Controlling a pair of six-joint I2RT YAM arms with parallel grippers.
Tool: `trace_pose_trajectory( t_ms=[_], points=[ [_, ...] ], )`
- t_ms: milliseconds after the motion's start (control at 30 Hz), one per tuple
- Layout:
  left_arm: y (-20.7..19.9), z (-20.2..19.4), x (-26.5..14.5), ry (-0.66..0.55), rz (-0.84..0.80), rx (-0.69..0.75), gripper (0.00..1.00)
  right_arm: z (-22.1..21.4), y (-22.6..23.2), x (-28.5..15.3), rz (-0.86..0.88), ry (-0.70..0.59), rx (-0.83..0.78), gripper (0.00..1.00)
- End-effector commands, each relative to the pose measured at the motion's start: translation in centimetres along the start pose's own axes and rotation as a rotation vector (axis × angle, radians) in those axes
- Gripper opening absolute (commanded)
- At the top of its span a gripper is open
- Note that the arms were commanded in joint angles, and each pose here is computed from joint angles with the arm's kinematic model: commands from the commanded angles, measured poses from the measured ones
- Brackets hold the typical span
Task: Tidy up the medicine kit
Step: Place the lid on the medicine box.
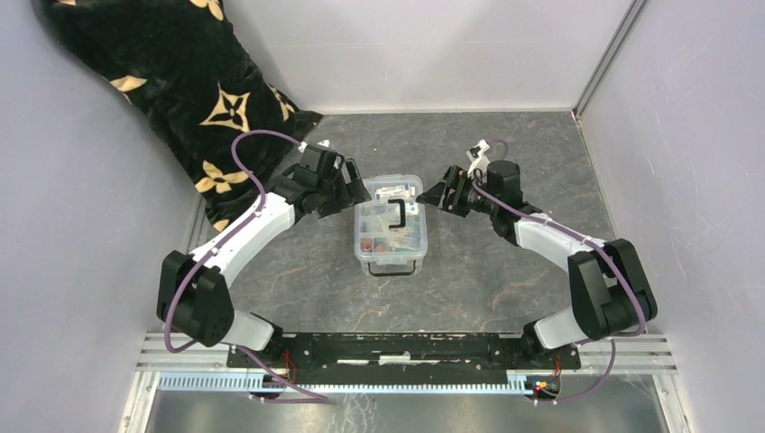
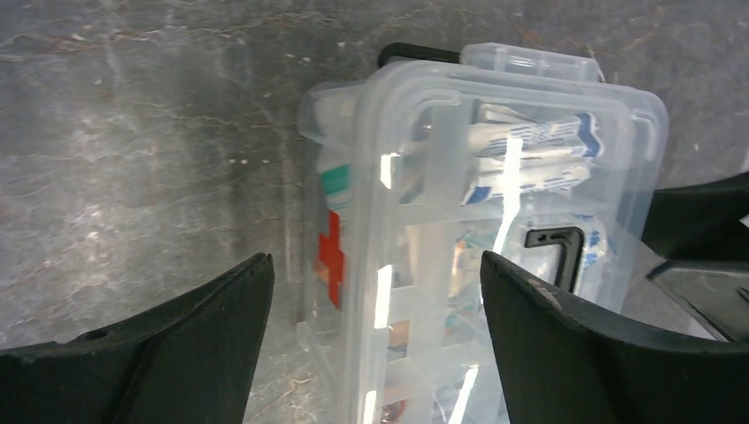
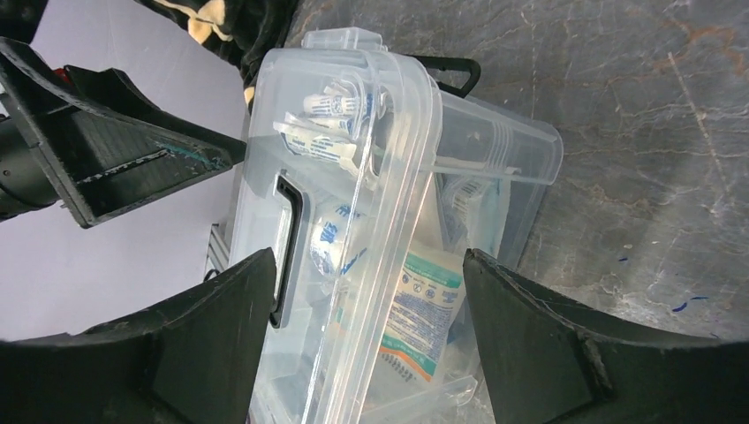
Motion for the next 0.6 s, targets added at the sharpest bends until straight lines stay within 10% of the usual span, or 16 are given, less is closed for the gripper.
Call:
trace_pose_trajectory(
  t_ms=[0,567],
  points=[
    [-2.4,0.7,-1.0,-0.034,-0.170,-0.002,0.92,1.0,1.6,0.6,0.082,-0.014,-0.022,0.83],
    [-0.3,-2.4,2.5,0.053,-0.135,-0.036,0.79,-1.2,-1.2,1.5,0.016,0.040,0.018,0.58]
  ],
)
Point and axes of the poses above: each gripper's point midway between its finger pads, its own x axis out along the fingers, its own y axis along the line the jaws close on, z = x × y, the point moved 6 cm from there along -x, back along the fingers, and after that the axes turned 2 degrees about -x, right-handed, at the moved point
